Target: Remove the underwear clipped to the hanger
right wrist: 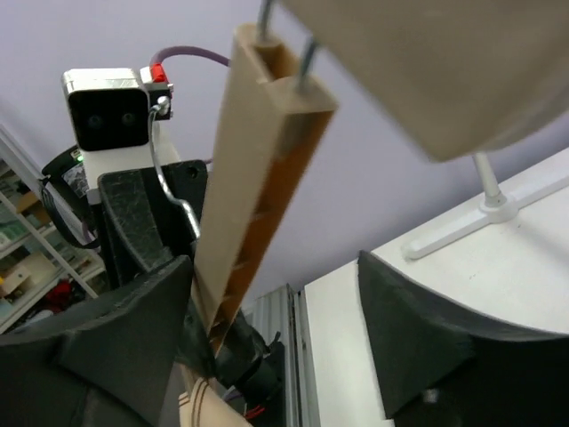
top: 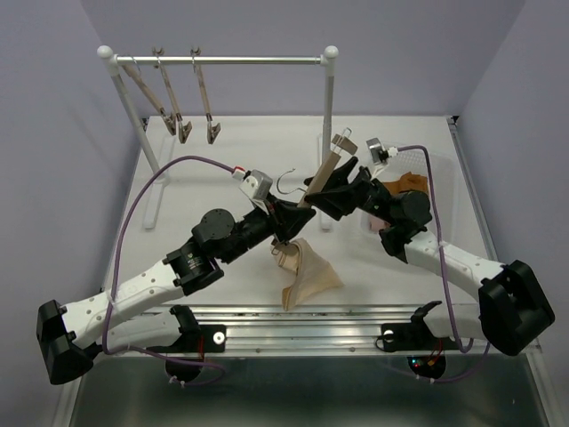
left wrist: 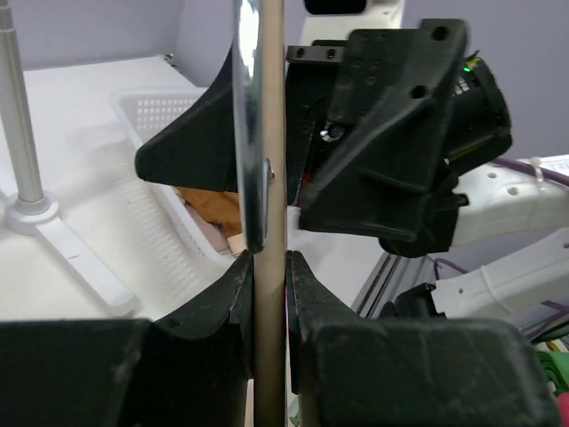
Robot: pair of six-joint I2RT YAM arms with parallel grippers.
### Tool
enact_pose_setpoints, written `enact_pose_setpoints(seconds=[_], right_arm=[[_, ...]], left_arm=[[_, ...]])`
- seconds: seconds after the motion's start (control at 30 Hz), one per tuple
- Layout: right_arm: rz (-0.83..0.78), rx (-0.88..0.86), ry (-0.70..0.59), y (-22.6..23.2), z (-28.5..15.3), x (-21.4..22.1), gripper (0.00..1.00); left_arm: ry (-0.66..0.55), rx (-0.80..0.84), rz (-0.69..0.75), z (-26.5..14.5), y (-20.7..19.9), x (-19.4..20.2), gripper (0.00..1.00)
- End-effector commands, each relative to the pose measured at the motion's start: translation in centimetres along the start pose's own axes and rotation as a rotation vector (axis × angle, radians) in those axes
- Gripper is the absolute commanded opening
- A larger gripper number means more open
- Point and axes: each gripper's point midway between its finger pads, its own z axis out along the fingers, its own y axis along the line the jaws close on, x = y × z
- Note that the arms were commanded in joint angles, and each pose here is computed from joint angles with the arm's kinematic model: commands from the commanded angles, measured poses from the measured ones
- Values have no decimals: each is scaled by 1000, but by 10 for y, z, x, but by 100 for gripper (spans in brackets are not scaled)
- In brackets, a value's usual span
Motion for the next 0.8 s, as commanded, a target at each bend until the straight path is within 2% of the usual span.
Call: enact_pose_setpoints(seconds=[0.0,0.1,0.13,0.17,0.2,0.23,0.33,0.4,0.43,0.47,0.5,0.57,0.77], right_arm=[[-42,-113,-114,28,12,-33,60],[-23,-127,-126,27,14,-33,40],[-23,-134,-129,28,14,-33,29],[-20,-144,-129,30,13,-34,24],[-15,-146,-137,30,12,-34,8],[-14,-143,-147,30,11,-35,1],[-19,-134,-171,31,9,-38,1],[-16,-122,-180,29,8,-39,1],[-17,-117,-186,29,8,-40,1],[-16,-105,-195,28,6,-41,1],[-1,-67,-201,21,6,-42,1],[-25,-40,-215,20,4,-46,1],[-51,44,-201,11,3,-47,1]], left_arm=[[-92,122,-4,-1,-25,-27,0],[-94,118,-7,0,-25,-27,0],[-96,116,-9,0,-24,-28,0],[-95,113,-11,0,-23,-28,0],[-93,104,-16,0,-21,-27,0],[-94,99,-19,0,-20,-27,0],[-85,79,-30,0,-15,-23,11],[-82,47,-36,0,-10,-23,26],[-80,43,-44,0,-10,-23,36],[-77,40,-47,-1,-9,-23,55],[-87,4,-51,-3,-3,-25,66],[-89,1,-51,-6,-3,-26,97],[-75,-122,-64,-20,20,-25,99]])
